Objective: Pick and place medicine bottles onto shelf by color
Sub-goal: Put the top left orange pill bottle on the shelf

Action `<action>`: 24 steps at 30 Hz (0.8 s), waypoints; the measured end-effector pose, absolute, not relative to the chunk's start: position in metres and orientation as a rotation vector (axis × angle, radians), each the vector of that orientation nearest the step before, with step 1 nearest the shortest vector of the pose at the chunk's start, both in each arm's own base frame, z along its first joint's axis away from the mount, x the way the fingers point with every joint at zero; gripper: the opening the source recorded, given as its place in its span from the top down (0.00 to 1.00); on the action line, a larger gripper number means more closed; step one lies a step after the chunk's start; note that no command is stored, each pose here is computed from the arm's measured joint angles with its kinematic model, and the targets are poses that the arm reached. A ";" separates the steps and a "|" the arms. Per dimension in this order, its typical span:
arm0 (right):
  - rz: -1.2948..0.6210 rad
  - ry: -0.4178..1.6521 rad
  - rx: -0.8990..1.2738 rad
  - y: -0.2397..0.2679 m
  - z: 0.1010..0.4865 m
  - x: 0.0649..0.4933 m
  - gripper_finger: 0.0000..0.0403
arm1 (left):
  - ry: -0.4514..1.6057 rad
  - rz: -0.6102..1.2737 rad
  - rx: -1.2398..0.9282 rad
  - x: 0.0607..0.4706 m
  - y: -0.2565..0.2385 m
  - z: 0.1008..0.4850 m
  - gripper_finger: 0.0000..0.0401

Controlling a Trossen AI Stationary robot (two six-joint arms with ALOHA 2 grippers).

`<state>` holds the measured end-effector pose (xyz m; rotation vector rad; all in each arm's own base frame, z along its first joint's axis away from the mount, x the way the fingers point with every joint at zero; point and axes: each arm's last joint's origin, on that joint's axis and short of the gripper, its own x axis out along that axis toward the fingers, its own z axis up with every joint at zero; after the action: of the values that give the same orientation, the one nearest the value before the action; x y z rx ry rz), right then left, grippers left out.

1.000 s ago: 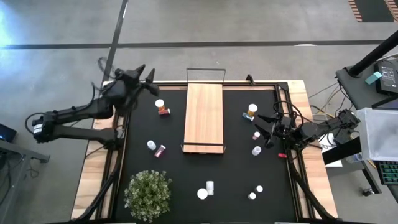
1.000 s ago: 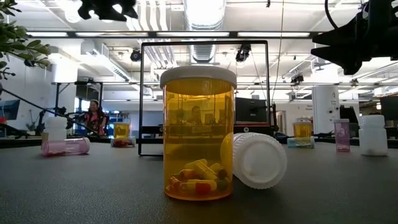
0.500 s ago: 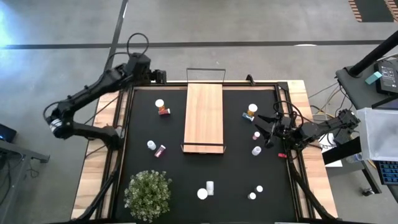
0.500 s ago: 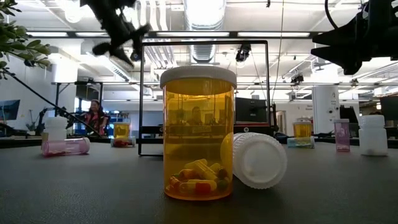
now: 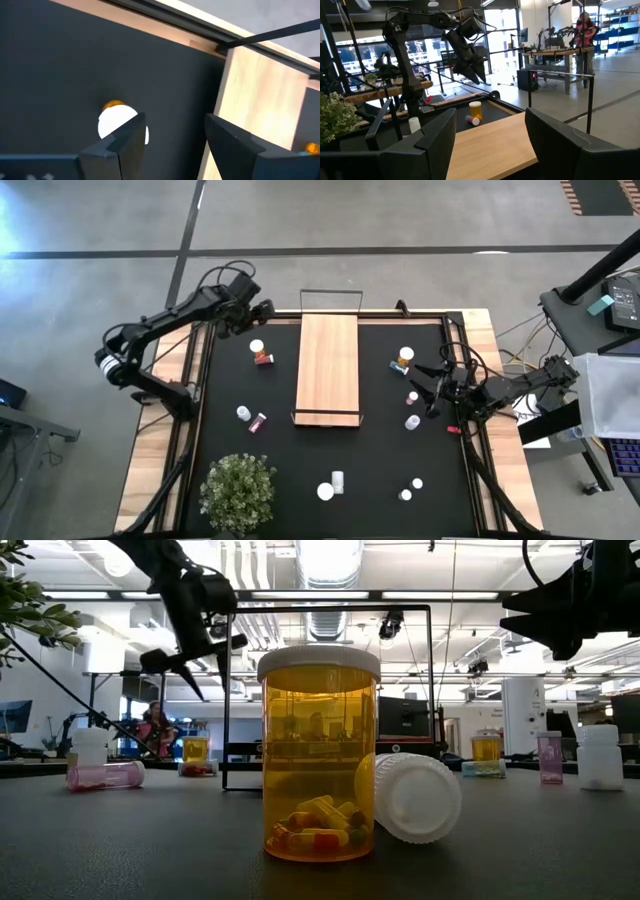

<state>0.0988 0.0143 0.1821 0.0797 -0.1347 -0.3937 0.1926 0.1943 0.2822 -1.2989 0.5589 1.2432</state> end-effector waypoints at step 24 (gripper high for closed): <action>-0.394 -0.135 0.080 0.014 0.182 0.099 0.43 | 0.809 1.311 -1.354 0.200 0.199 0.244 0.53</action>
<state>0.0988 0.0143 0.1821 0.0798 -0.1349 -0.3938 0.1995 0.1989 0.2436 -1.3536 0.8088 1.3108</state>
